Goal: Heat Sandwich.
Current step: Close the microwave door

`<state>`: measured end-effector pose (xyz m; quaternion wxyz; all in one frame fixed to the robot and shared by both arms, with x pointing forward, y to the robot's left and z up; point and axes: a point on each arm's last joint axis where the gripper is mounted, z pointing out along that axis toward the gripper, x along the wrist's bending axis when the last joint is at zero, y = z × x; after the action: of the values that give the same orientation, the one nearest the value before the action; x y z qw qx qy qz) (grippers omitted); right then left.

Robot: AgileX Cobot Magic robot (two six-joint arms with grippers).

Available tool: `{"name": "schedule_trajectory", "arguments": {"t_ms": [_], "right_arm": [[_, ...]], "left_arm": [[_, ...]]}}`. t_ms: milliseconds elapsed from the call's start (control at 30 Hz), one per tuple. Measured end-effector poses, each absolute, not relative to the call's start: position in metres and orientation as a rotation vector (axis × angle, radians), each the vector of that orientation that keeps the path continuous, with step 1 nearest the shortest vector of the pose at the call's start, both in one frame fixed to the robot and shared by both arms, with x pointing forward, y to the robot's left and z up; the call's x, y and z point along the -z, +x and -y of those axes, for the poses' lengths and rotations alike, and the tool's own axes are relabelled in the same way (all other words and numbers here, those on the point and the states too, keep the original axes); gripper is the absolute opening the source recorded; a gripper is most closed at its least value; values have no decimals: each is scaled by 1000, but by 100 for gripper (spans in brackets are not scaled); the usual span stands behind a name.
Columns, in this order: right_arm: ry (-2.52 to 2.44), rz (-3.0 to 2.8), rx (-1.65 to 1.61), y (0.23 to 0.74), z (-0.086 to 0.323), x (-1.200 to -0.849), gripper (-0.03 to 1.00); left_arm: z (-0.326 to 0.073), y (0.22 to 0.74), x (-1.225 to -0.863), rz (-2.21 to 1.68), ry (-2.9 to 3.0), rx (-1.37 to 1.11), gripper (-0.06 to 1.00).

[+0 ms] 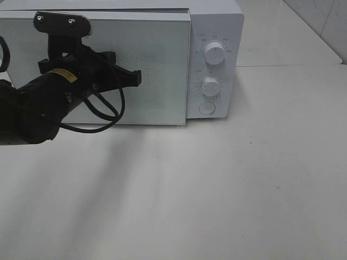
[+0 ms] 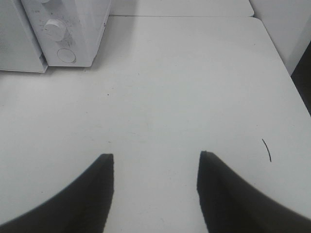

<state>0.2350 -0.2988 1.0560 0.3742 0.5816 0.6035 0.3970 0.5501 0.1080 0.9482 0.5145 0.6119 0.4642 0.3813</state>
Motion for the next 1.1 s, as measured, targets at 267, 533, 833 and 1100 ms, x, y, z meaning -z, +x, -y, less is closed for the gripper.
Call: {"name": "schedule_trajectory", "arguments": {"t_ms": [267,533,833,1100], "right_arm": [[1489,-1545,-1016,235,299,-1056,52],[1489,-1545,-1016,235,299,-1056,52],[1489,-1545,-1016,235,299,-1056,52],[1489,-1545,-1016,235,299,-1056,52]], "left_arm": [[-88,550,-940,-1130,1501,-946,0],[-86,551,-939,-1137,1506,-958,0],[-78,563,-935,-1128,1510,-988,0],[-68,569,-931,-1108,1568,-949,0]]}}
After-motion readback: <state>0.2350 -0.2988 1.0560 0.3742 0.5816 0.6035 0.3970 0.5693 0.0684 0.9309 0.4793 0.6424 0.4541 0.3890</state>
